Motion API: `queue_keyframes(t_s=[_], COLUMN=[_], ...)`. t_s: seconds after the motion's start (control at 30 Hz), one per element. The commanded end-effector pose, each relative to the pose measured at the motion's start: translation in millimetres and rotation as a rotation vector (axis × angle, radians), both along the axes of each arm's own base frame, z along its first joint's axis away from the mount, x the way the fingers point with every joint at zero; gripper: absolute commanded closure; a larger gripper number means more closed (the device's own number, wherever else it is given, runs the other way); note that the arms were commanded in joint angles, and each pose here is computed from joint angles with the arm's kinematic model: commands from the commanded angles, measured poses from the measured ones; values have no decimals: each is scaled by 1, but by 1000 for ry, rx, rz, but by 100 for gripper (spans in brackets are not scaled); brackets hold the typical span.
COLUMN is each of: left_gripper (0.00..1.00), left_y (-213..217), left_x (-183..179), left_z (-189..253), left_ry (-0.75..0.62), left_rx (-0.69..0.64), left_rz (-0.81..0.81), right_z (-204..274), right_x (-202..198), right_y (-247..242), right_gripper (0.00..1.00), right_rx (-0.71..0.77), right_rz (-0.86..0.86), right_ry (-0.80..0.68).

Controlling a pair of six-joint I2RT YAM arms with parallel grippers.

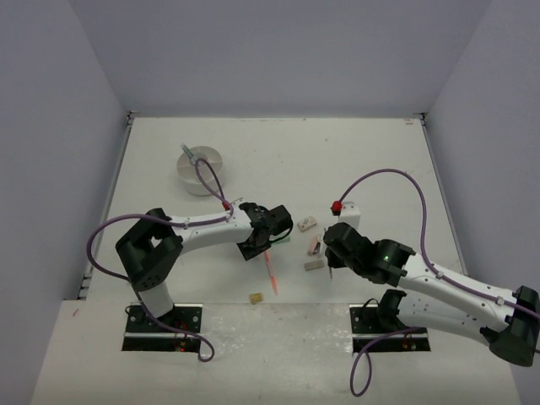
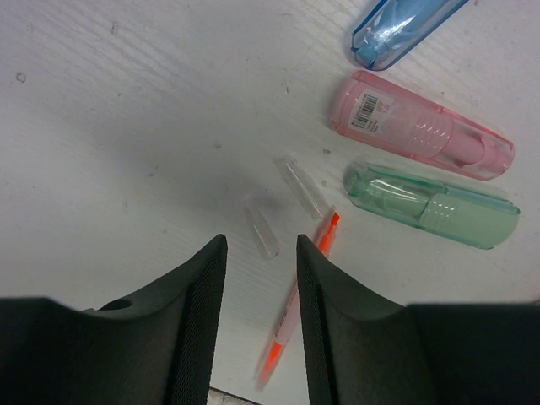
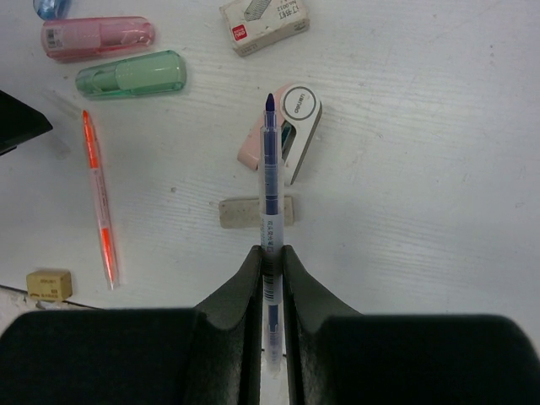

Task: Sort the stationery into containers
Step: Close the pen cap on the pen.

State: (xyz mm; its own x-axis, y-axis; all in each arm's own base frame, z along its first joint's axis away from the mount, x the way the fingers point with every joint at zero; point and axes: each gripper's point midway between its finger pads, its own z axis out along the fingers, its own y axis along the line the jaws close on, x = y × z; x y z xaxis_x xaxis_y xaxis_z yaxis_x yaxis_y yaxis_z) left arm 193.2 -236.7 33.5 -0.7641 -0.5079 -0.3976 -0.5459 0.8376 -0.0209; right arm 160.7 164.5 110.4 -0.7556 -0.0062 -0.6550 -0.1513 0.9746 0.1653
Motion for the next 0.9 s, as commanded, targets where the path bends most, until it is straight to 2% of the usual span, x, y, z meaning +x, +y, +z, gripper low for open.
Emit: queue_keyframes(t_s=[0.0, 0.3, 0.4, 0.47, 0.73, 0.87], left_gripper=[63, 65, 72, 84, 84, 99], left_y=[-2, 2, 5, 8, 14, 20], left_x=[0, -4, -6, -7, -9, -10], left_z=[-10, -18, -21, -24, -33, -33], left_ry=[10, 32, 37, 40, 57, 52], left_rx=[14, 34, 40, 45, 45, 47], left_rz=[-10, -7, -1, 4, -2, -9], right_z=[3, 4, 5, 4, 4, 4], right_x=[5, 5, 5, 5, 5, 5], right_y=[2, 2, 2, 2, 3, 4], right_gripper=[100, 100, 100, 100, 100, 100], right_rx=[16, 31, 32, 29, 31, 34], right_rz=[-16, -12, -12, -12, -5, 2], right_ry=[-26, -34, -34, -33, -32, -33])
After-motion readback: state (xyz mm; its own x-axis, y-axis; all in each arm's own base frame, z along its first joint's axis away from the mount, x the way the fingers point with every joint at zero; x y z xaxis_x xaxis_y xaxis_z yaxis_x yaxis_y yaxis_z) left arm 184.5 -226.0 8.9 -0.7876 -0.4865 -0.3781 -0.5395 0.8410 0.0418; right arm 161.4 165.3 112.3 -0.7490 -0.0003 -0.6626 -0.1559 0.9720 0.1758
